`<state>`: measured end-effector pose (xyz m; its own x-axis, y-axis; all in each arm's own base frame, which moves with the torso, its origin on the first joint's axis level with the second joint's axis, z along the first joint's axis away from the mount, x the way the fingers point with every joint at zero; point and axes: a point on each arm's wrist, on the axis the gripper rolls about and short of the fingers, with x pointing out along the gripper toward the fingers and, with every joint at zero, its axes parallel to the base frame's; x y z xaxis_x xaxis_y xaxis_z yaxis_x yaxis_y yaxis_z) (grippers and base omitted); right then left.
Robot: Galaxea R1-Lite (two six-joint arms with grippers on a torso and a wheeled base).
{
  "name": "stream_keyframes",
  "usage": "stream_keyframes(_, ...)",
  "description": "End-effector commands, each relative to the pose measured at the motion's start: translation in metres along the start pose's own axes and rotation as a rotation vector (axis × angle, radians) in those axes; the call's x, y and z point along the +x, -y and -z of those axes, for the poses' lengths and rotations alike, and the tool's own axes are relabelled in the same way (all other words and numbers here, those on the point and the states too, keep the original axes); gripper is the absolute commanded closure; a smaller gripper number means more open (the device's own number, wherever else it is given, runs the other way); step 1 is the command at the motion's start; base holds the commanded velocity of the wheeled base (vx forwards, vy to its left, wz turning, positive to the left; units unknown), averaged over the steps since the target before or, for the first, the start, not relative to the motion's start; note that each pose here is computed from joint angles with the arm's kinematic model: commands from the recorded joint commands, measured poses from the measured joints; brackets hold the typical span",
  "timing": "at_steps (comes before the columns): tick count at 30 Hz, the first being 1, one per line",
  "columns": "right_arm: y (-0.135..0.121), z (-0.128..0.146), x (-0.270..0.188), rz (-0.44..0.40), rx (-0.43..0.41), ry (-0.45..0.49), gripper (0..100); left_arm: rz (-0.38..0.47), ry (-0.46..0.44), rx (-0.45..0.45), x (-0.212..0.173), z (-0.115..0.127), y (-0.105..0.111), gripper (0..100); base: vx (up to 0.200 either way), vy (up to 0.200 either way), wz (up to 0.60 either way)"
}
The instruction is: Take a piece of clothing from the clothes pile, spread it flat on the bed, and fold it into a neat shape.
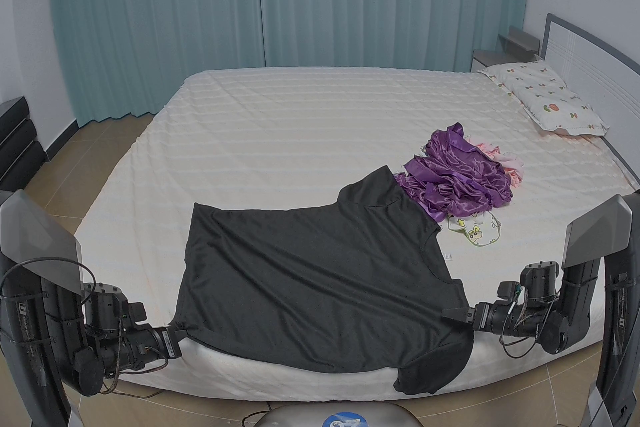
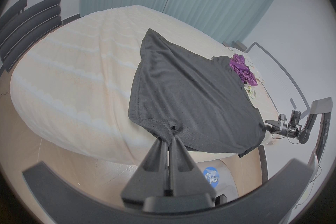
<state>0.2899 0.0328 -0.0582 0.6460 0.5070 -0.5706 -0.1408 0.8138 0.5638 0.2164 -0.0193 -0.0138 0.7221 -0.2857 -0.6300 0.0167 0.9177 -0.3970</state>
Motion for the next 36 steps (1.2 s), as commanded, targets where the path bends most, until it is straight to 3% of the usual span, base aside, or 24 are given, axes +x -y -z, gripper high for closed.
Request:
stream_keyframes(1,-0.001,-0.01,0.008,-0.012,-0.017,0.026,100,0.005,0.016,0.001,0.0,-0.003,0.001,100,0.0,0.0,0.0)
stream_keyframes(13,-0.008,-0.061,0.031,-0.064,-0.108,0.209,100,-0.015,0.107,-0.123,0.013,-0.019,0.001,100,0.0,0.0,0.0)
stream_keyframes(21,-0.009,-0.064,0.054,-0.074,-0.114,0.178,100,-0.015,0.104,-0.148,0.015,-0.018,0.0,100,0.0,0.0,0.0)
stream_keyframes(22,-0.009,-0.062,0.057,-0.076,-0.114,0.172,0,-0.017,0.1,-0.149,0.016,-0.018,0.0,100,0.0,0.0,0.0)
stream_keyframes(27,0.0,-0.059,0.055,-0.046,-0.092,0.165,0,-0.023,0.087,-0.155,0.021,-0.016,-0.003,100,0.0,0.0,0.0)
stream_keyframes(32,0.012,-0.067,0.026,0.016,-0.049,0.21,0,-0.025,0.094,-0.166,0.023,-0.017,-0.004,100,0.0,0.0,0.0)
stream_keyframes(36,0.017,-0.059,0.005,0.041,-0.011,0.191,0,-0.025,0.092,-0.166,0.024,-0.017,-0.004,100,0.0,0.0,0.0)
